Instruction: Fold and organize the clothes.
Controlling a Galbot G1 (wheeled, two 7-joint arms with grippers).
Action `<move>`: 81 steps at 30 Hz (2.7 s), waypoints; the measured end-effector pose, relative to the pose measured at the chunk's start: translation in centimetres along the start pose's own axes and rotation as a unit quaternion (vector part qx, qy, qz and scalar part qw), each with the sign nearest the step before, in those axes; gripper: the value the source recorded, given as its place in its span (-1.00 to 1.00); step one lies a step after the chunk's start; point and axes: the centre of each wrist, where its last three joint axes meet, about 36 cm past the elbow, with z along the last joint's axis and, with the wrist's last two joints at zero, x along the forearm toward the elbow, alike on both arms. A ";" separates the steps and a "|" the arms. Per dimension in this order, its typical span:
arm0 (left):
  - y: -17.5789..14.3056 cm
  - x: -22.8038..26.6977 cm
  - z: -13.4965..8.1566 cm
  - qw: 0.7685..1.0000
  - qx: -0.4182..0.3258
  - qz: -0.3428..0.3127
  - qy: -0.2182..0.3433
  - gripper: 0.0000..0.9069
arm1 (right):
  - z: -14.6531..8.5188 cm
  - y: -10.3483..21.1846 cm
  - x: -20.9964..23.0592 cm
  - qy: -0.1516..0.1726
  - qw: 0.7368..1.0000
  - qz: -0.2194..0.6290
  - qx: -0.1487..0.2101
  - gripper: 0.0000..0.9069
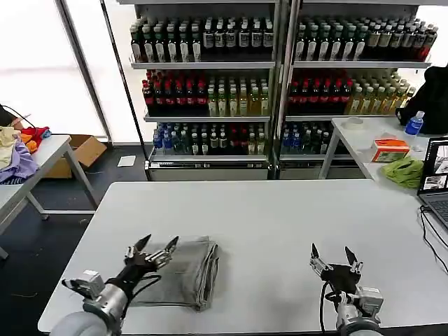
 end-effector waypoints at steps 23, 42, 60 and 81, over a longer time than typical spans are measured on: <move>4.2 0.2 3.8 0.996 -0.020 -0.067 0.055 1.00 | -0.2 -0.5 -0.5 -0.001 1.000 0.001 -0.002 1.00; 5.0 0.0 6.1 0.994 -0.023 -0.063 0.086 -1.00 | -0.4 -0.6 -0.4 -0.005 1.000 0.000 -0.003 1.00; 5.6 0.0 6.6 0.994 -0.023 -0.061 0.091 -1.00 | -0.9 -0.8 -0.6 -0.012 1.000 0.001 -0.006 1.00; 16.9 5.7 -3.4 0.977 -0.117 -0.167 0.063 -1.00 | -0.7 -0.4 -1.1 -0.009 1.000 -0.004 -0.011 1.00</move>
